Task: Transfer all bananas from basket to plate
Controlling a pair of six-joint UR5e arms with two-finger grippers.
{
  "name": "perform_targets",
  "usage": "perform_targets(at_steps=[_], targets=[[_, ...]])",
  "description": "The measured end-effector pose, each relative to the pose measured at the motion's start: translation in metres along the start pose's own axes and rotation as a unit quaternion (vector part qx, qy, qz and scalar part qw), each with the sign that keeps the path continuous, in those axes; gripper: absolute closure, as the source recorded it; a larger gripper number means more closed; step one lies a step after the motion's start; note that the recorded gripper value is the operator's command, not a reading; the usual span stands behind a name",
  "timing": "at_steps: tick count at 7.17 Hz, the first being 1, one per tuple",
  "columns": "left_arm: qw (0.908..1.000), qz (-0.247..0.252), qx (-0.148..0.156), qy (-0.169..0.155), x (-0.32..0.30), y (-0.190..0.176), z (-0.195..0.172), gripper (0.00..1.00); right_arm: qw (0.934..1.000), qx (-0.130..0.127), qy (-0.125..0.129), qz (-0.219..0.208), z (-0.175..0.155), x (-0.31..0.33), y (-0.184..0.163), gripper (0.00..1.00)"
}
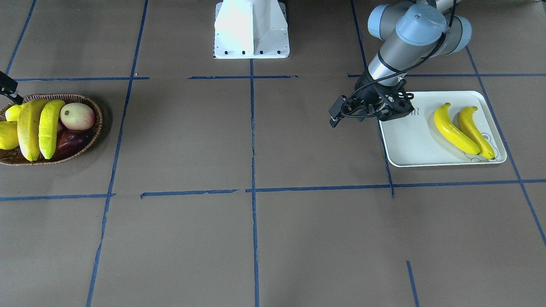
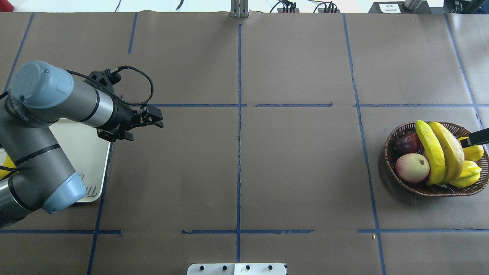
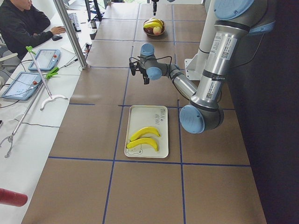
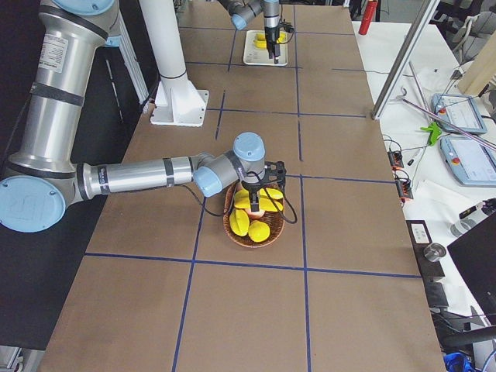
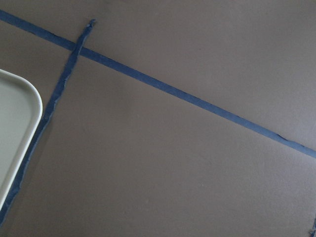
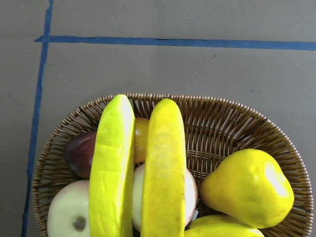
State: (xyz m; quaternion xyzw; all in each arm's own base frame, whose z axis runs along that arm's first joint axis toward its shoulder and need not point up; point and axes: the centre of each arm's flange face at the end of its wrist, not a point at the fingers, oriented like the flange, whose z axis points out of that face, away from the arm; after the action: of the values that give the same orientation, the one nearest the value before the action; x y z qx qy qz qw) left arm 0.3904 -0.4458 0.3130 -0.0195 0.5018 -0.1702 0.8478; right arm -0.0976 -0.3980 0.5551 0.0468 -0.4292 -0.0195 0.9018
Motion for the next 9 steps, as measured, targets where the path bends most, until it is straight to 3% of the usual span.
perform_targets(at_steps=[9], targets=[[1.0,0.003,0.003,-0.005,0.0,0.007,0.007,0.01,0.998,-0.058,-0.014,-0.019,0.041,-0.013,0.014,0.2]])
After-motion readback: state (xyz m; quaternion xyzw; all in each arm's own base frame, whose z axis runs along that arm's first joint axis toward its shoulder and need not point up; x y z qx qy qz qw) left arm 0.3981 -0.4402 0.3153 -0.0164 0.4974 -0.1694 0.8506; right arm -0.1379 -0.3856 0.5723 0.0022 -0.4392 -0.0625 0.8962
